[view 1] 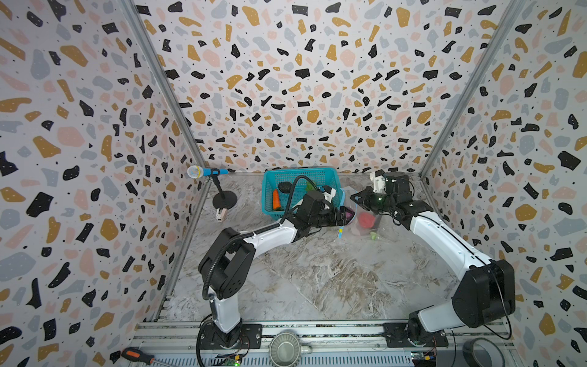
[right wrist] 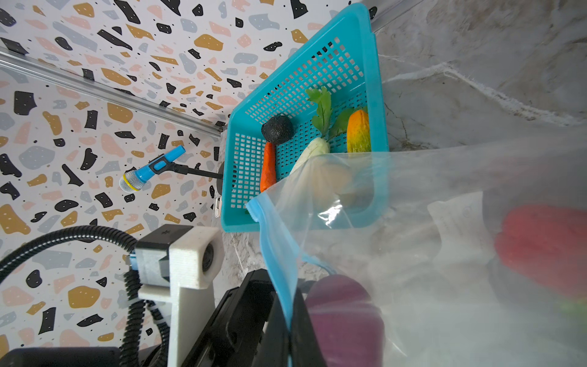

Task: Place the food in the zip-top bag and seal the zipper
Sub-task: 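Open the left gripper to release the onion inside the bag, then raise the open left gripper out of the bag mouth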

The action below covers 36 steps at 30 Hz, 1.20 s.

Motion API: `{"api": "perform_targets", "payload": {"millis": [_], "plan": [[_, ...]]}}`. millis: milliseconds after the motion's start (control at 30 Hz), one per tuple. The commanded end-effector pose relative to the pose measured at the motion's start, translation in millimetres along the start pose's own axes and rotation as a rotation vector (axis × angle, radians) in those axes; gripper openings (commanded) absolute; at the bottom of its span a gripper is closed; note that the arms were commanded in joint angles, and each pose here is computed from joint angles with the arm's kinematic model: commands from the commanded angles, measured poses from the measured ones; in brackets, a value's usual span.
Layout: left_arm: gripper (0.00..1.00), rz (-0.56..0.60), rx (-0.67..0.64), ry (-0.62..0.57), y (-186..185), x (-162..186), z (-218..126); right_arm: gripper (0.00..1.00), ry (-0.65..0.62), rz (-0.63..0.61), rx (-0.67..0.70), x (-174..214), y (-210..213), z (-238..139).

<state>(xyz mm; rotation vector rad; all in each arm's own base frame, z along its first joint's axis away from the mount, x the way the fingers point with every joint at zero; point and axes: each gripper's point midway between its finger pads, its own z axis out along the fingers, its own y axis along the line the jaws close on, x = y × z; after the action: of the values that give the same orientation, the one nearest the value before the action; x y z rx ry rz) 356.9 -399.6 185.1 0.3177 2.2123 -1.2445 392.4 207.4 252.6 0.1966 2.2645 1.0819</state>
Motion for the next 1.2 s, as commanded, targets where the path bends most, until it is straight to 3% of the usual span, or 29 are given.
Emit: {"api": "perform_targets", "payload": {"millis": [0,500,733,867,967,1167], "plan": [[0.95,0.053,0.032,-0.047,-25,-19,-13,0.00,-0.044,-0.042,-0.051,-16,26,-12],[0.93,0.081,0.029,-0.091,-37,-30,-30,0.00,-0.090,-0.058,-0.020,-39,24,-27],[0.97,0.104,0.052,-0.123,-54,-41,-43,0.00,-0.086,-0.054,-0.015,-38,22,-26],[0.94,0.132,0.035,-0.146,-56,-45,-53,0.00,-0.083,-0.053,-0.014,-38,21,-26],[0.88,0.165,0.019,-0.157,-52,-46,-60,0.00,-0.081,-0.058,-0.016,-38,22,-26],[0.60,0.158,0.097,-0.169,-59,-49,-66,0.00,-0.086,-0.066,-0.018,-42,25,-28]]}}
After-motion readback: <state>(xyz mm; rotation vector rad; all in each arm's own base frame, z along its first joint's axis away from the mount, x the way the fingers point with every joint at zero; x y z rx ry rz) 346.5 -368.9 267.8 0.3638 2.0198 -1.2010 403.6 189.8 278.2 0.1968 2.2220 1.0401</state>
